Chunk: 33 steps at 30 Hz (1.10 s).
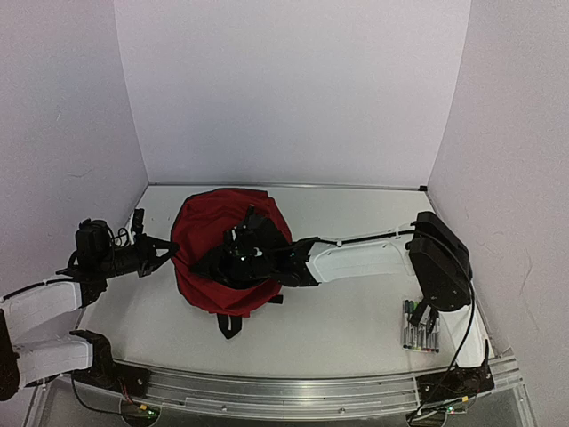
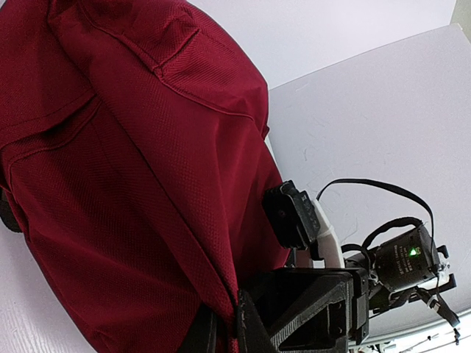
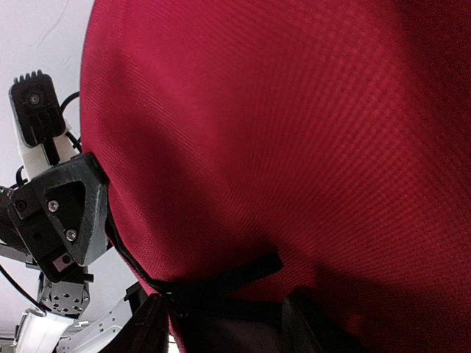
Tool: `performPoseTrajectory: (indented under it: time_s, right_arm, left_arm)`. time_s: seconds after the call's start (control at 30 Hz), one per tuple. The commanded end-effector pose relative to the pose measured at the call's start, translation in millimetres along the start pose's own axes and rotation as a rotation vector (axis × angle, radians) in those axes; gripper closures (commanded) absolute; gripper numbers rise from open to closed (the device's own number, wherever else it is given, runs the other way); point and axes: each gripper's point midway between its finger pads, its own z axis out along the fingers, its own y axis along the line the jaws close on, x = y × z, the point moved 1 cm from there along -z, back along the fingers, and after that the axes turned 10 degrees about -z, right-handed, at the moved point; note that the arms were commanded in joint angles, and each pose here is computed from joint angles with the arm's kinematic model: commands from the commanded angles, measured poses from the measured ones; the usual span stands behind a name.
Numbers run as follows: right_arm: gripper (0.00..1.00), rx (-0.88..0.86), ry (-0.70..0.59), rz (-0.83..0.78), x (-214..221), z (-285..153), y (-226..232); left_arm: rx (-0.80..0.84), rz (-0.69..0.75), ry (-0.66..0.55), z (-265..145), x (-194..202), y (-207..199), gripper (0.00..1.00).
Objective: Pack the student bag
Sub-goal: Zip the student bag at the center of the board.
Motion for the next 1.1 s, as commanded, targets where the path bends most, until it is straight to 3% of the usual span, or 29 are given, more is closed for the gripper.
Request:
performPoseTrajectory:
  time_s: [0.0, 0.3, 0.43, 0.8, 1.07]
  right_arm:
    - [0.51, -0.096, -0.023, 0.046, -5.3, 5.0, 16.0]
    - [0.60, -0.161, -0.098, 0.045, -23.2, 12.9, 28.8]
    - [0.74, -0.180, -0.112, 0.057, -25.5, 15.3, 29.7]
    - [1.00, -0.191, -0.223, 0.024, -43.1, -5.7, 41.3]
    - [1.00, -0.143, -0.331, -0.022, -52.8, -34.8, 38.5]
  left_arm:
    - [0.082, 0.098, 0.008, -0.3, -2.6, -20.0, 1.00]
    - [0.084, 0.100, 0.005, -0.6, -3.8, -22.0, 1.00]
    - [0.081, 0.094, 0.001, -0.7, -4.3, -21.3, 1.00]
    - [0.059, 0.063, -0.046, -1.5, -9.6, -15.7, 1.00]
    - [-0.042, -0.029, -0.122, -1.8, -21.6, 3.0, 1.00]
